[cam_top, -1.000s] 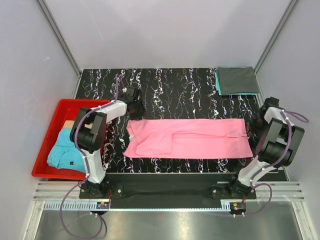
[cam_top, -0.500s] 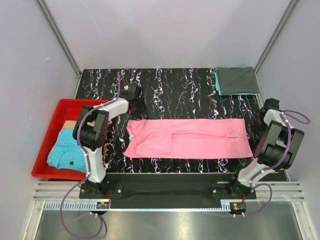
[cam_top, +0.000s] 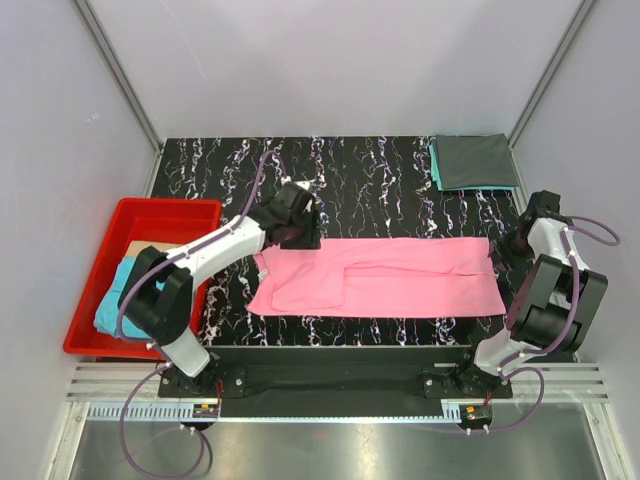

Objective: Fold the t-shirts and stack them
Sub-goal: Fold the tshirt

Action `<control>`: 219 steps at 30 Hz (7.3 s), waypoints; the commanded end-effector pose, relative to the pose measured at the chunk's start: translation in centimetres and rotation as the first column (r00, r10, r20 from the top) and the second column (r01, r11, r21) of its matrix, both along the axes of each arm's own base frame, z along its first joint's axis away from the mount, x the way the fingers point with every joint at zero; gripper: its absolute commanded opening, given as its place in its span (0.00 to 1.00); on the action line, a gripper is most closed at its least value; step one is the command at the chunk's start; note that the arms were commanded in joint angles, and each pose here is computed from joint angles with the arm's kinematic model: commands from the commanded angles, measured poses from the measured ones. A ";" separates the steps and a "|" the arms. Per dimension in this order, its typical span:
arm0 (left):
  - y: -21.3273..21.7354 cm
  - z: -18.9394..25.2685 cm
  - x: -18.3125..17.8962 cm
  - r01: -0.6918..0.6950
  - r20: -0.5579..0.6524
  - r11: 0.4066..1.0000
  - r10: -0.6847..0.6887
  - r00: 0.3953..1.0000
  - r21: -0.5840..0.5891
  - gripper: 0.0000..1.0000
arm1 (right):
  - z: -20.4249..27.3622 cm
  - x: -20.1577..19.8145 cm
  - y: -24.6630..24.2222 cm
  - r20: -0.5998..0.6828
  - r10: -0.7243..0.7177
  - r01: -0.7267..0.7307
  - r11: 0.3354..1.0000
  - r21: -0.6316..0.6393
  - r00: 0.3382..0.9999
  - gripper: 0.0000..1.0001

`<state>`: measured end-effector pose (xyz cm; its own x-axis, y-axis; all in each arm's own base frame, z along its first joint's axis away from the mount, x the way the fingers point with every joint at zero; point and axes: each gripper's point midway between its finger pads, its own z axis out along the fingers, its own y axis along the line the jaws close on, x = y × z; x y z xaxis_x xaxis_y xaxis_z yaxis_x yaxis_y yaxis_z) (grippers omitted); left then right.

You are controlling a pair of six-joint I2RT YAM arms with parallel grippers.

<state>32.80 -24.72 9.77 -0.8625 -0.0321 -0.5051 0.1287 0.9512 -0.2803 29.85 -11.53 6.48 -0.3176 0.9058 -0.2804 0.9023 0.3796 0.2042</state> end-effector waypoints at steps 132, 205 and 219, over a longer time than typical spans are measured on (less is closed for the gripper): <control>9.1 -1.8 3.1 -0.158 -0.152 0.985 0.145 0.978 -0.075 0.55 | -5.4 0.7 31.5 0.468 0.797 -0.924 0.346 0.165 0.382 0.01; 10.7 1.2 -1.0 -0.099 -0.154 0.984 0.076 0.985 -0.148 0.53 | -3.6 -1.7 42.1 0.289 0.865 -0.912 0.401 0.091 0.409 0.39; 10.4 -2.7 -3.6 -0.068 -0.196 0.981 0.031 0.980 -0.183 0.54 | -4.5 -1.9 42.4 0.282 0.850 -0.895 0.428 0.125 0.446 0.34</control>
